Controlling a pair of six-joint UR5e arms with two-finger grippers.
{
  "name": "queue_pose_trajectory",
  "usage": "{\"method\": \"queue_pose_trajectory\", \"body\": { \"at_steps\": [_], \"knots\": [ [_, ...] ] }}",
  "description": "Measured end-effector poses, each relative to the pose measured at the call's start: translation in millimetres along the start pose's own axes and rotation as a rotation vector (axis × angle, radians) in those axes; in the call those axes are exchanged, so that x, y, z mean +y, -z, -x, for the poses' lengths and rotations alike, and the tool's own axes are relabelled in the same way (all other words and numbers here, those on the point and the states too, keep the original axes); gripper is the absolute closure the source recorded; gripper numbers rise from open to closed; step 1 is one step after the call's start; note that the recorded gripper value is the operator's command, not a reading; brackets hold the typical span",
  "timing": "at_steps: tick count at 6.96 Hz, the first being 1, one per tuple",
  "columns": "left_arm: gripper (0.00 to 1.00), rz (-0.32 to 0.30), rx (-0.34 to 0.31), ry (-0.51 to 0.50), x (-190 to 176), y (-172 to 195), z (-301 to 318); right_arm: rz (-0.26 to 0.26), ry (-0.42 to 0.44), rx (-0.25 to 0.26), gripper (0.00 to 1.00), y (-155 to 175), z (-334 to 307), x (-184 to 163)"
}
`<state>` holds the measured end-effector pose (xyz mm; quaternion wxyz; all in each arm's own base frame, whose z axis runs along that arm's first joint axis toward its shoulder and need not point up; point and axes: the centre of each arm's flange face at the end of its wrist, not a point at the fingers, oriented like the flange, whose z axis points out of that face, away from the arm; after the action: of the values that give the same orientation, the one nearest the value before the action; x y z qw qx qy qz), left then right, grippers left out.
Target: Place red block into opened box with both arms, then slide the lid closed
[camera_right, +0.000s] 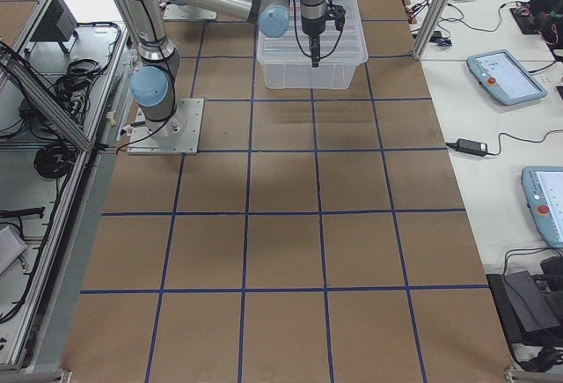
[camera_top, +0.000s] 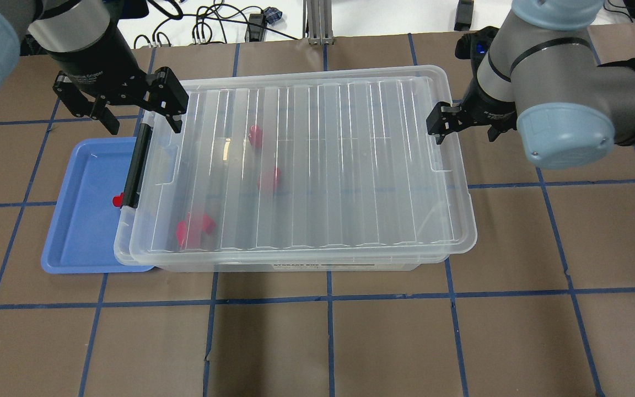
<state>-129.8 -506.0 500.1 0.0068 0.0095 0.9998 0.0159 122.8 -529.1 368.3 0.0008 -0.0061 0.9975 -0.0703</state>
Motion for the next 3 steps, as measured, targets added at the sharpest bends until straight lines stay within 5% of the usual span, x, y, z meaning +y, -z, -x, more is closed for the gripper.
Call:
{"method": "queue_pose_trajectory", "body": {
  "at_steps": [3],
  "knots": [
    [0.0,0.036,0.0,-0.047,-15.2,-22.8,17.4,-0.003,0.002,0.006,0.0,-17.6,-2.0,-9.0]
  ]
}}
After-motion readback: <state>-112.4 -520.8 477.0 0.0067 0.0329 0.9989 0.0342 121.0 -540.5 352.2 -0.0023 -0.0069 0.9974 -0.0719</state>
